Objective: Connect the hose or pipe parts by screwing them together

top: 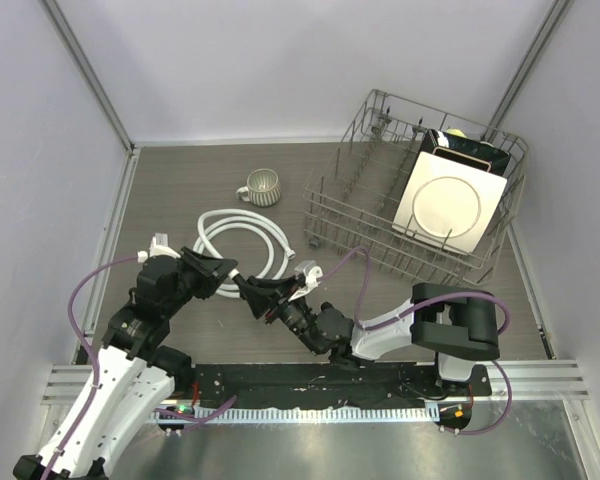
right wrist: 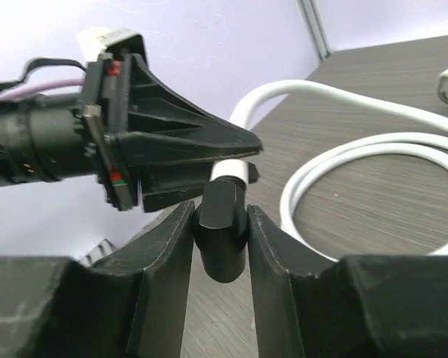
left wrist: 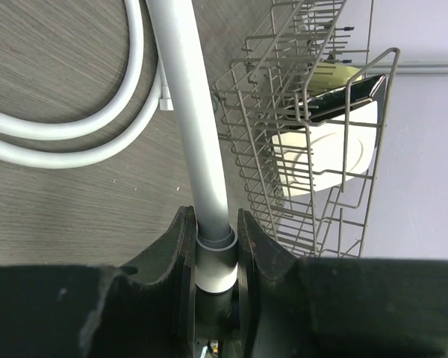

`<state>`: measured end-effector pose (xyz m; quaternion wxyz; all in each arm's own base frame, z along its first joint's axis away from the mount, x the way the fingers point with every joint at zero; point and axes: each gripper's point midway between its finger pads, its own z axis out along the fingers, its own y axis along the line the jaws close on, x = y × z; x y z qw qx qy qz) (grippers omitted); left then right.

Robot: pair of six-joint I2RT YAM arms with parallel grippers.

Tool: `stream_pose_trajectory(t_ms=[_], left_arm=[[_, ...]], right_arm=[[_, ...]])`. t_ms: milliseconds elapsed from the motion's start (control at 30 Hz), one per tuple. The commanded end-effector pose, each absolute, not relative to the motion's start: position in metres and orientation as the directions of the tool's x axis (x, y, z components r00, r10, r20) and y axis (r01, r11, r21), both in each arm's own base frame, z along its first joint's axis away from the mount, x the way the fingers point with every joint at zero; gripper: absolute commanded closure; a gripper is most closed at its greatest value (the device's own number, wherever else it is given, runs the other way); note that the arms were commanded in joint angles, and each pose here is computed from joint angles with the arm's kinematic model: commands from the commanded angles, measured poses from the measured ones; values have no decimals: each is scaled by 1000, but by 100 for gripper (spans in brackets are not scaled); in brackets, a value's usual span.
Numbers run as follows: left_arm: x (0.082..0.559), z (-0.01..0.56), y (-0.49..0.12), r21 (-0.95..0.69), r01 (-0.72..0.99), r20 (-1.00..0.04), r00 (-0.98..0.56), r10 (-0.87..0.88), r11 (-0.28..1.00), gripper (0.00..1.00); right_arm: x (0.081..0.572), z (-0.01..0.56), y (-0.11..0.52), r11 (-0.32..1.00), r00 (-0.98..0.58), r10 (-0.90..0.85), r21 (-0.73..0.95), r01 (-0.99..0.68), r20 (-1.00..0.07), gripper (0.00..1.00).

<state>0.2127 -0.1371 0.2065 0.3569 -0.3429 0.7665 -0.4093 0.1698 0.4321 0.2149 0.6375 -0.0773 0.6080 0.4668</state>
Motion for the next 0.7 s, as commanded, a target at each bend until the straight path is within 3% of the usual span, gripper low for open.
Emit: stream_pose_trajectory(t_ms=[0, 100, 233, 367, 433, 533, 667], left_arm=[[218, 259, -142, -933, -97, -265, -469, -843, 347, 100], [218, 251, -139, -884, -139, -326, -501, -802, 446, 100], [217, 240, -143, -821, -188, -354, -573, -739, 540, 100], [212, 229, -152, -771, -207, -339, -667, -663, 602, 100], [212, 224, -154, -735, -215, -339, -704, -624, 643, 100], [211, 214, -153, -679, -235, -335, -744, -578, 695, 100], [209, 211, -154, -665, -248, -318, -759, -568, 704, 100]], right_arm=[[184, 216, 414, 537, -188, 596, 562, -629, -781, 46], [175, 208, 399, 564, -146, 520, 466, -682, -842, 26], [176, 213, 369, 667, -37, 356, 281, -690, -934, 23], [180, 206, 358, 712, 132, -39, -120, -692, -990, 22], [178, 218, 358, 639, 292, -213, -359, -680, -932, 22], [169, 226, 356, 519, 465, -361, -589, -620, -808, 21], [168, 237, 359, 322, 669, -524, -850, -416, -526, 18]])
